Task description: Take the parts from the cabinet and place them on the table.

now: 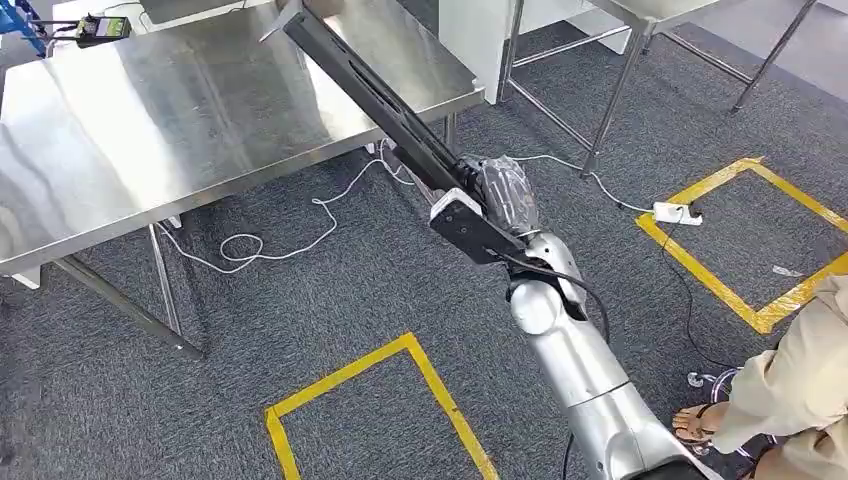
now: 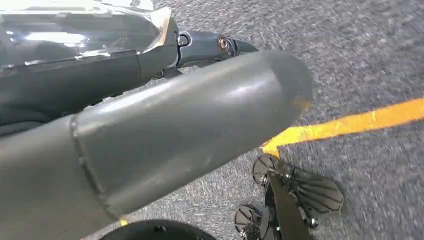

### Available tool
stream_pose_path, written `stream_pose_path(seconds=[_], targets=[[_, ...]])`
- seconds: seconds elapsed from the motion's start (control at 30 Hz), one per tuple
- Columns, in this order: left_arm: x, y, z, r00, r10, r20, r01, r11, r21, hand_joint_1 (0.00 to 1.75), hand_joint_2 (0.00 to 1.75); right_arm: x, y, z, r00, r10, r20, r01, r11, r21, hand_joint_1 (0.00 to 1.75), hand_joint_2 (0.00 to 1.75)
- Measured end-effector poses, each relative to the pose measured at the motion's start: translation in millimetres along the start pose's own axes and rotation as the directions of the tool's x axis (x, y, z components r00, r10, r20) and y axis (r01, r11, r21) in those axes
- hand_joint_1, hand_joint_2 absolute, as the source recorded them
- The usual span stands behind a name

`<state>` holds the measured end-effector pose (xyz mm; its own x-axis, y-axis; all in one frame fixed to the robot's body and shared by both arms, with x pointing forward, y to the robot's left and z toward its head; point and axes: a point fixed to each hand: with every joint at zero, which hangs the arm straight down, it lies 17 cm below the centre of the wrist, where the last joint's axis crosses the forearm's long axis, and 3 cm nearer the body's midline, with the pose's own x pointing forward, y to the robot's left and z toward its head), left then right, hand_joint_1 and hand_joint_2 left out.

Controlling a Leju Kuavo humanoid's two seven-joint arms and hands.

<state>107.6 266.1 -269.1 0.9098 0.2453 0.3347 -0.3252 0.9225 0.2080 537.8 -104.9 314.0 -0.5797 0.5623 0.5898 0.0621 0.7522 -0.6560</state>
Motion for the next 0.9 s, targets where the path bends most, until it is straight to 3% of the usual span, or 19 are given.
stream_pose_path(seconds=[0.53, 0.9], targets=[[0, 0, 0, 1.000, -0.004, 0.003, 0.004, 1.000, -0.002, 0.00, 0.00, -31, -27, 4, 0.977, 0.209, -0.045, -0.210, 0.977, -0.040, 1.75, 1.75], [1, -1, 0, 1.000, -0.012, 0.008, 0.012, 1.000, -0.004, 0.00, 0.00, -44, -37, 10, 0.968, 0.245, -0.056, -0.247, 0.968, -0.034, 1.75, 1.75]])
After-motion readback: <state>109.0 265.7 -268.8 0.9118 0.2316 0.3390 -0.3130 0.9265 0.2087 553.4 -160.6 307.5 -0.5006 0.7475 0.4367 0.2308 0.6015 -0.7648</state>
